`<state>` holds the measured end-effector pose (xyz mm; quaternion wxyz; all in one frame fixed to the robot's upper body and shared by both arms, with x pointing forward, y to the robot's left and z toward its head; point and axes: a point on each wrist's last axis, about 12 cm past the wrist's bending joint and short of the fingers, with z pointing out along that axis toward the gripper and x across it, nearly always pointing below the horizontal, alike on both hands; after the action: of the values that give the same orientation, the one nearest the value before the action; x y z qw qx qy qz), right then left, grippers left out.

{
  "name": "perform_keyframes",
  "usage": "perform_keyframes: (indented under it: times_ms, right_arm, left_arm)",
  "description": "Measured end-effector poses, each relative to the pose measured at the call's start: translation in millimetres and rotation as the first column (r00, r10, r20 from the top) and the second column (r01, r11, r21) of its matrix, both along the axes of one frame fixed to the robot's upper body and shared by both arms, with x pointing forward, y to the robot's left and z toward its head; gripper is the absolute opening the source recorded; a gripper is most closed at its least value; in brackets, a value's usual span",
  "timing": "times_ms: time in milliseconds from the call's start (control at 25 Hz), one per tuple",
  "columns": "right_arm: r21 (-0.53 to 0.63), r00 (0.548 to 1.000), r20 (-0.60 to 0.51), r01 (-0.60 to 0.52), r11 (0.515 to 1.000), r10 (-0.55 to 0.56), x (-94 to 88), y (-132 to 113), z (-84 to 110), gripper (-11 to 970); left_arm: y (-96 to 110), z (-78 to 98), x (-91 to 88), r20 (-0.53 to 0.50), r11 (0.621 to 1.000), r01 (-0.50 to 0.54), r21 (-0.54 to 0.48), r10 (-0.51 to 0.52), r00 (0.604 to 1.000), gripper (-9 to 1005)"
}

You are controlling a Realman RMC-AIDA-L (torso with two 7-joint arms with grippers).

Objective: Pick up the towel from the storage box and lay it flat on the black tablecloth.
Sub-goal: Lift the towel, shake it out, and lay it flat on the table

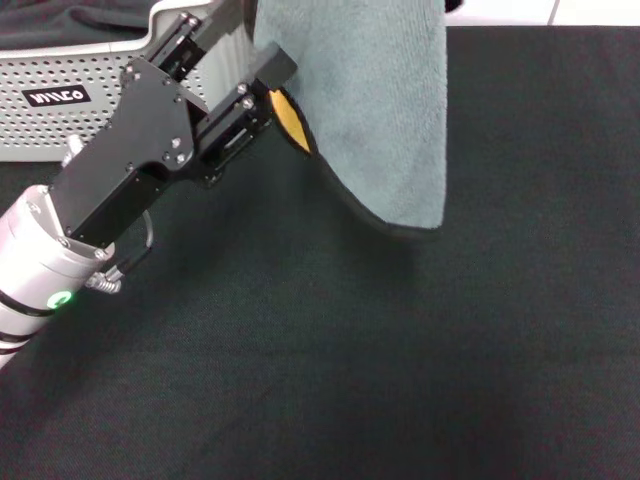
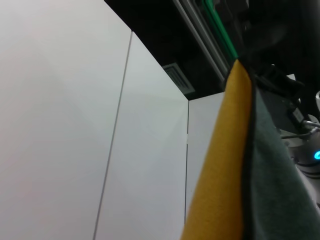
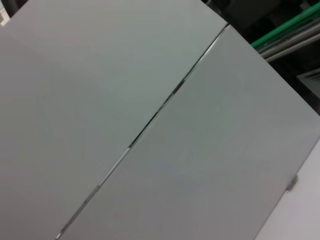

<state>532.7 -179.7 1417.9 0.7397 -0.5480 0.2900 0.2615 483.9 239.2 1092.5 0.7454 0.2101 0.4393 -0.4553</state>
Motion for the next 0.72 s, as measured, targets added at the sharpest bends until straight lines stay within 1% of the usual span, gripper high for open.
perform_keyframes:
  times_ms: [160,320,400,520,720]
  right_arm:
    - [-0.003,1.000,0.017,0.000,1.000,0.000,-5.8,0,0.8,7]
    - [0.004,1.000,0.014,0.012,1.000,-0.012,-4.5,-2,0.7,7]
    - [0.012,1.000,0.013,0.024,1.000,-0.024,-3.0,-5,1.4,7]
    - [0.021,0.999,0.007,0.033,0.999,-0.033,-1.1,-9,1.4,7]
    - [0.023,0.999,0.006,0.033,0.999,-0.033,-0.3,-9,1.7,7]
  left_arm:
    - [2,0.0,-1.1,-0.001,1.000,-0.010,-0.010,0.010,1.000,678]
    - [2,1.7,-5.2,0.016,1.000,0.020,-0.023,-0.019,1.000,677]
    - [2,2.6,-8.4,0.026,0.999,0.042,-0.031,-0.041,0.999,677]
    - [2,4.3,-14.1,0.034,0.994,0.104,-0.044,-0.103,0.994,676]
    - [-2,5.9,-15.6,0.034,0.985,0.170,-0.039,-0.169,0.985,675]
